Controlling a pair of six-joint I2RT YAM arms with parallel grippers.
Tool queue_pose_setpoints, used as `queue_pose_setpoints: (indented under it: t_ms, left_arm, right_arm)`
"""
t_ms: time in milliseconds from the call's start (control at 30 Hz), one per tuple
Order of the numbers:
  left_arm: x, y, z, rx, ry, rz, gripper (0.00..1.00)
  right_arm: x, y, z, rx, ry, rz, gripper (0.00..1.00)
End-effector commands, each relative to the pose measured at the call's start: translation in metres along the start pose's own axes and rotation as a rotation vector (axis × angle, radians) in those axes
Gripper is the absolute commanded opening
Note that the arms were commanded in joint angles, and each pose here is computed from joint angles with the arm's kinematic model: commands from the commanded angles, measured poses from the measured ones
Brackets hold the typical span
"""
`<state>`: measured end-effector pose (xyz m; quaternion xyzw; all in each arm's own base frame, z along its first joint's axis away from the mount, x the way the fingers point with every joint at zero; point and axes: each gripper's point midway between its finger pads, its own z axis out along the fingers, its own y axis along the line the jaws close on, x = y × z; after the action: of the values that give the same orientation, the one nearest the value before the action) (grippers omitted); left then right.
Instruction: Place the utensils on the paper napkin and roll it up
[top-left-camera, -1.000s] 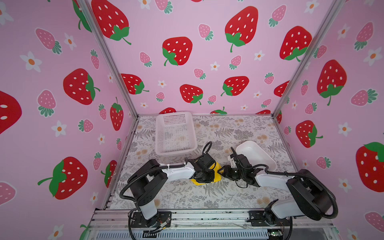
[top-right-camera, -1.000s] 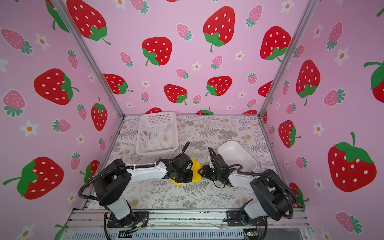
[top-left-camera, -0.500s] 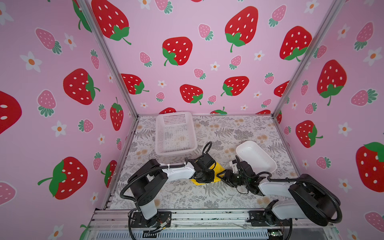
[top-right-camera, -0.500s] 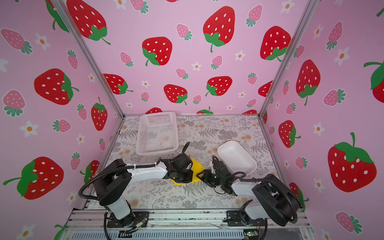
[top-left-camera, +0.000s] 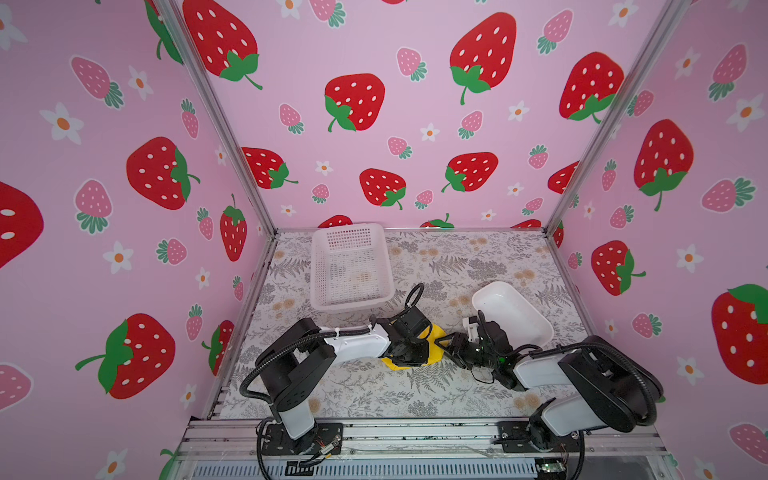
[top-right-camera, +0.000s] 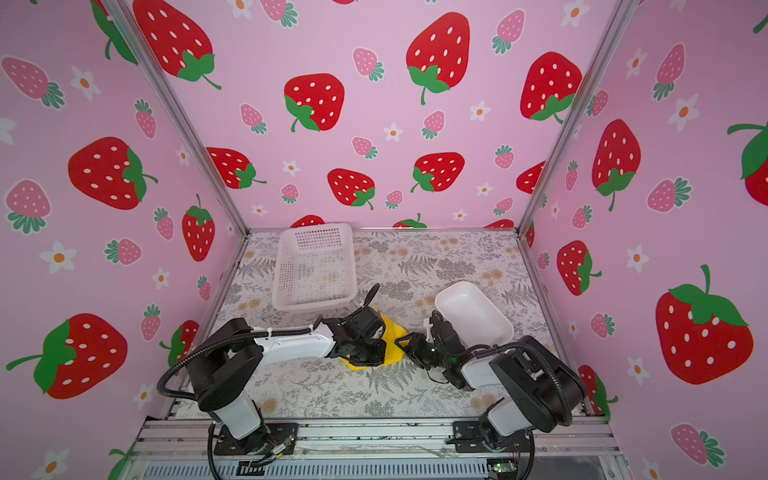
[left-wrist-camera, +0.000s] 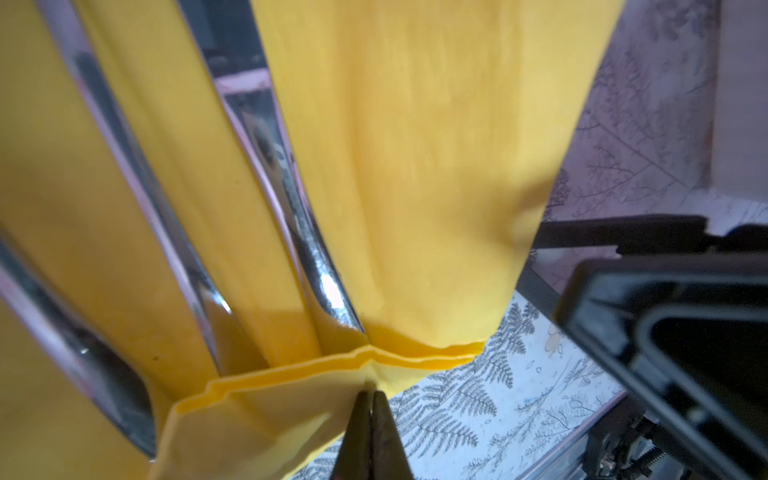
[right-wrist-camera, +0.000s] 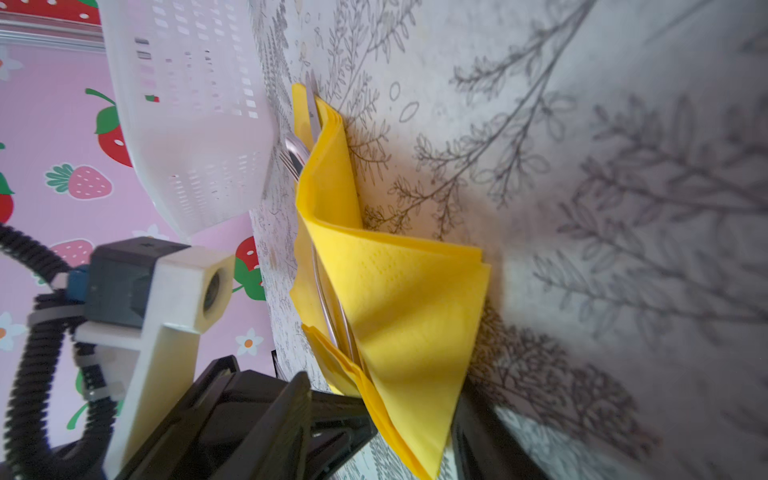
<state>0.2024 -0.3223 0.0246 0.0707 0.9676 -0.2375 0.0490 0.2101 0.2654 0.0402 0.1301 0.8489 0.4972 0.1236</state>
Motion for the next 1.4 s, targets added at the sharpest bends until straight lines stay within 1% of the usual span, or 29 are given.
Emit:
queue_pose_setpoints:
  t_ms: [0, 167, 300, 433, 633, 700, 867, 933, 1033, 1100, 1200, 1367]
  left_arm:
    - [-0.006, -0.004, 0.001, 0.003, -0.007, -0.002, 0.07]
    - [-0.007, -0.003, -0.001, -0.001, -0.017, 0.000, 0.07]
    - [-0.010, 0.001, -0.004, -0.009, -0.026, -0.006, 0.07]
    - [-0.012, 0.001, -0.005, 0.002, -0.027, -0.012, 0.07]
    - [-0.011, 0.000, -0.002, 0.012, -0.021, -0.019, 0.07]
    - [-0.010, 0.001, -0.001, 0.014, -0.019, -0.024, 0.07]
    - [-0.010, 0.002, -0.003, 0.012, -0.023, -0.027, 0.07]
    - [-0.010, 0.002, -0.003, 0.020, -0.018, -0.035, 0.07]
    - [-0.011, 0.001, -0.005, 0.022, -0.022, -0.026, 0.07]
    - [-0.013, 0.004, -0.004, 0.015, -0.026, -0.036, 0.07]
    - [-0.012, 0.012, -0.001, -0.015, -0.025, -0.067, 0.07]
    - [-0.013, 0.013, 0.000, -0.012, -0.025, -0.075, 0.07]
  right_arm:
    - [-0.003, 0.029, 0.003, -0.134, 0.016, -0.018, 0.54]
    - [-0.005, 0.024, 0.004, -0.115, 0.007, -0.028, 0.52]
    - [-0.003, 0.021, 0.001, -0.084, 0.009, -0.072, 0.41]
    - [-0.001, 0.020, -0.005, -0.052, 0.009, -0.115, 0.34]
    - [0.004, 0.028, 0.001, -0.062, 0.057, -0.171, 0.33]
    - [0.004, 0.026, 0.007, -0.040, 0.069, -0.180, 0.33]
    - [0.000, 0.022, 0.010, -0.010, 0.060, -0.187, 0.32]
    - [-0.001, 0.019, 0.011, 0.002, 0.057, -0.180, 0.27]
    - [0.000, 0.023, 0.013, -0.006, 0.075, -0.201, 0.19]
    - [0.002, 0.025, 0.013, -0.010, 0.083, -0.204, 0.15]
    - [0.005, 0.029, 0.012, -0.021, 0.086, -0.209, 0.13]
    - [0.012, 0.036, 0.018, -0.035, 0.114, -0.221, 0.11]
